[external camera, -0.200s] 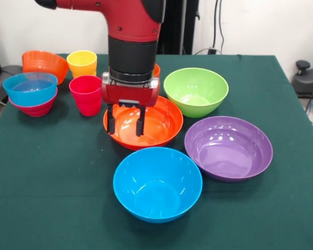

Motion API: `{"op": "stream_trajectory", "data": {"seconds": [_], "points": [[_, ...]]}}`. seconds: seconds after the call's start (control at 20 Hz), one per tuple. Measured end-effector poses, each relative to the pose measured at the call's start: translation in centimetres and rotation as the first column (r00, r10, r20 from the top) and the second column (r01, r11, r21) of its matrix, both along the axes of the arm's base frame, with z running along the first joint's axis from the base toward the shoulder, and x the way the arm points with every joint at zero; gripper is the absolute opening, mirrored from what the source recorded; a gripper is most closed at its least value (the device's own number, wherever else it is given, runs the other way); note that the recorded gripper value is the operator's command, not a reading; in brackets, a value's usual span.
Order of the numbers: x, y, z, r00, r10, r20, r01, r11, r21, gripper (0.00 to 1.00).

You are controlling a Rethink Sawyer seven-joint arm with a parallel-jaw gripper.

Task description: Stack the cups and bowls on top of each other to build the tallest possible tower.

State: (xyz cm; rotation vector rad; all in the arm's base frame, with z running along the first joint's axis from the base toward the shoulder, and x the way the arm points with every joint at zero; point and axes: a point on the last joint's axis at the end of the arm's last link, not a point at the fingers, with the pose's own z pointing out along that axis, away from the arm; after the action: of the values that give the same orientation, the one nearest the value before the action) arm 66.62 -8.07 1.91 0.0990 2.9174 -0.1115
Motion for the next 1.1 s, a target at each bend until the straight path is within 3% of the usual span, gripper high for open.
{"op": "stream_trajectory", "data": {"seconds": [0.25, 0.6, 1.1], "points": [[-0.5, -1.3, -0.4, 0.9998, -0.019, -0.009, 0.018, 0.9998, -0.007, 1.0], [-1.1, -1.3, -2.1, 0.9992, -0.024, -0.031, 0.024, 0.9997, 0.001, 1.0], [-1.2, -1.2, -4.7, 0.9998, 0.008, -0.018, -0.008, 1.0, -0.005, 1.0]]}}
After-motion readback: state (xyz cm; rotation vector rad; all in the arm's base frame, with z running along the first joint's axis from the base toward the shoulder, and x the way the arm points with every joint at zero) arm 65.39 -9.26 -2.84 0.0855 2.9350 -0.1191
